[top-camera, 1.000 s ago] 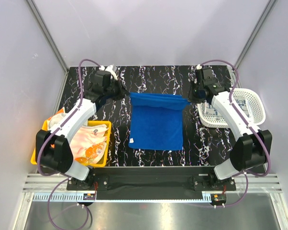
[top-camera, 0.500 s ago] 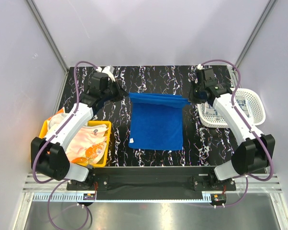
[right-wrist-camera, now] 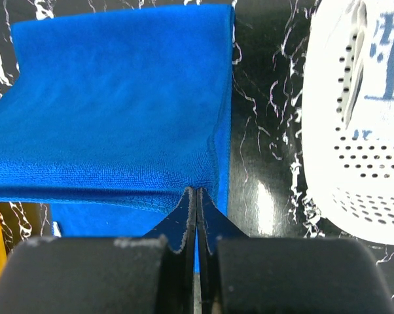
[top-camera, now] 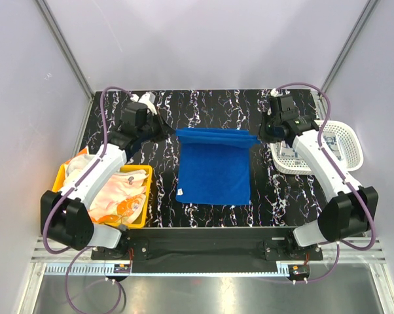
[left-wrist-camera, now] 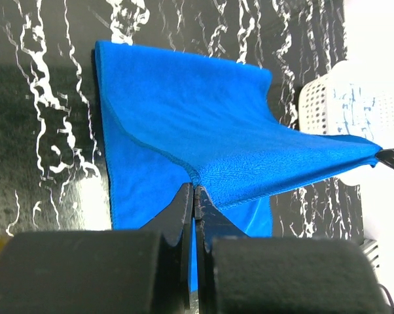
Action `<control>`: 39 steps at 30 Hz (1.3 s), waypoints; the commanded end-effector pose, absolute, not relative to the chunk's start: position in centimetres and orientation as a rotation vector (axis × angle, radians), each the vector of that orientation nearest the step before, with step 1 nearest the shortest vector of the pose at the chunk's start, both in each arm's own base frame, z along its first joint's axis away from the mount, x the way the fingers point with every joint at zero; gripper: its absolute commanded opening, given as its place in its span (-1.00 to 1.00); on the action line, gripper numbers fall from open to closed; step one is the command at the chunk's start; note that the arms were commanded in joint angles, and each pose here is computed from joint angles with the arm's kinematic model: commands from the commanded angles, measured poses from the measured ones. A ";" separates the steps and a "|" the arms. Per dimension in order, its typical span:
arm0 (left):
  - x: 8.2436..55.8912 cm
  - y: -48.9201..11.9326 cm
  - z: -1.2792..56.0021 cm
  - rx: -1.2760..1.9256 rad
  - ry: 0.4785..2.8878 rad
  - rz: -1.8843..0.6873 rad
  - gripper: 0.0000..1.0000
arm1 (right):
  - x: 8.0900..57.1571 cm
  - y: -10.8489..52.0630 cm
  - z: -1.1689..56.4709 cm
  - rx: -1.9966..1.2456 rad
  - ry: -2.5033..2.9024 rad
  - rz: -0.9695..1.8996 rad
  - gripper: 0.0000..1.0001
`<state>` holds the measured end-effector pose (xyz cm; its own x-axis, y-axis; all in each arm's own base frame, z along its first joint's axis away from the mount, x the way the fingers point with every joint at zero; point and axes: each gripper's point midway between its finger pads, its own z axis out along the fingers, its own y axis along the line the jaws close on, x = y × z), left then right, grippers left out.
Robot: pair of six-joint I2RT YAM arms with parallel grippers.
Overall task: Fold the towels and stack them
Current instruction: Fold the towel
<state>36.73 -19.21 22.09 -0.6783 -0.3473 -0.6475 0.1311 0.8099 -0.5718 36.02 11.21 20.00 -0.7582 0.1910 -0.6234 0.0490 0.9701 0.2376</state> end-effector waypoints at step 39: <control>27.6 -18.1 14.0 -0.154 2.382 -0.733 -1.00 | 27.3 13.4 12.4 0.183 2.623 0.458 -1.00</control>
<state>27.83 -18.16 14.02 -0.8049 -0.2866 -0.5196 0.0574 0.8339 -0.5488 28.33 12.90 13.20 -0.8675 0.2070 -0.4524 0.0520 0.9421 0.3313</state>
